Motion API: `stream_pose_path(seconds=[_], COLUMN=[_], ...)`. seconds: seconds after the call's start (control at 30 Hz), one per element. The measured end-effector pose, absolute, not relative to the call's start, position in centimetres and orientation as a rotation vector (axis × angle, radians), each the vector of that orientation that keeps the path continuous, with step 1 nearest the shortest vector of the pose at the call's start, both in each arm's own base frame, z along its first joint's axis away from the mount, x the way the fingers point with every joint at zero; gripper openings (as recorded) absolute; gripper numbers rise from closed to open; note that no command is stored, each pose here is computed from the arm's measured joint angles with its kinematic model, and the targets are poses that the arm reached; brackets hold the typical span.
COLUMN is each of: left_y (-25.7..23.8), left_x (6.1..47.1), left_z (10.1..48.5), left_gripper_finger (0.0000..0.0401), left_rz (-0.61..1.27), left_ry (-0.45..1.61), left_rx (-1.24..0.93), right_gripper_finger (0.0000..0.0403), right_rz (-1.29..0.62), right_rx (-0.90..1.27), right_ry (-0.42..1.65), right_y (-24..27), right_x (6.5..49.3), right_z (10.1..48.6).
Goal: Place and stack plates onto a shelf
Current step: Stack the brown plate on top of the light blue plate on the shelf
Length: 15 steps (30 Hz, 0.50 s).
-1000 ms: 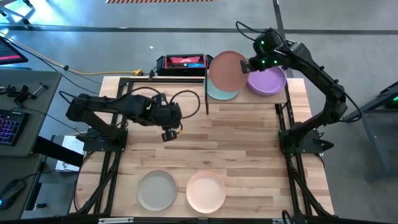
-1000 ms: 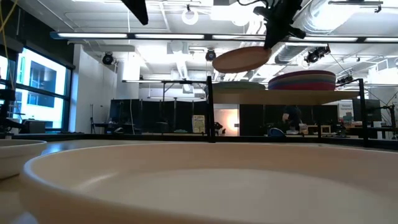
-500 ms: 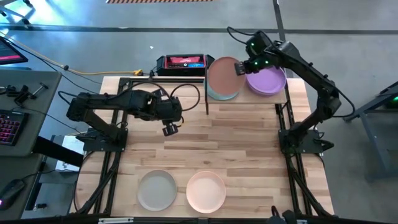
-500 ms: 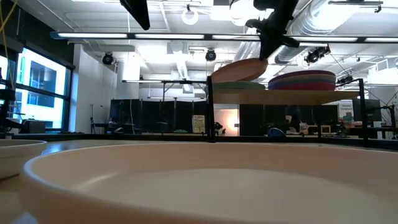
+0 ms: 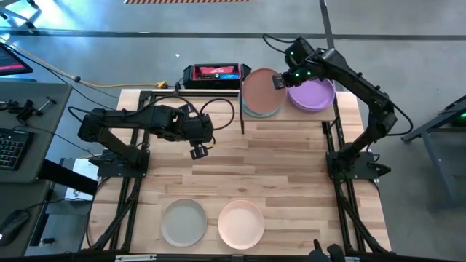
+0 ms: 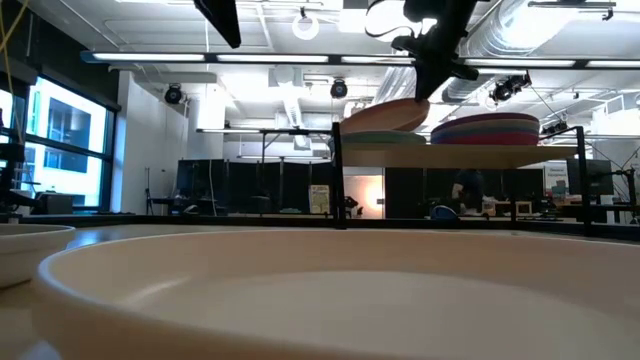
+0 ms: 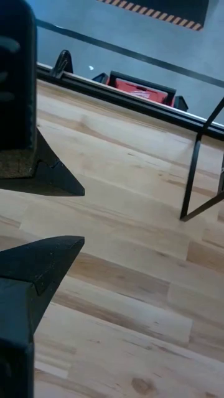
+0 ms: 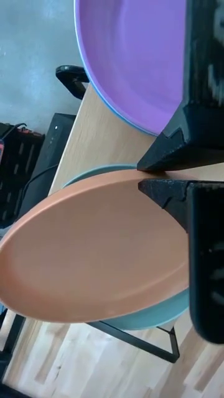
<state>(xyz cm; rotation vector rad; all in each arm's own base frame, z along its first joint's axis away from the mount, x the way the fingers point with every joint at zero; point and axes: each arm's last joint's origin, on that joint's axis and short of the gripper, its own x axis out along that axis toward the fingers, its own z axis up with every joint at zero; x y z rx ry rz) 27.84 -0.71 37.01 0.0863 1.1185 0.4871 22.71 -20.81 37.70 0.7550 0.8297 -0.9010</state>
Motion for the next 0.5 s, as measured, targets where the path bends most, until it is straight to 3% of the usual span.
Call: stream_pose_path(seconds=[0.5], left_y=[-0.7], left_x=[27.8], left_z=[37.0], left_gripper_finger=[0.0102], left_rz=[0.486], left_ry=[1.119], left_rx=[0.087], right_gripper_finger=[0.0001], right_rz=[-0.878], right_rx=[0.780], right_ry=[0.931], right_y=[-21.6], right_x=[23.7], right_z=[35.8])
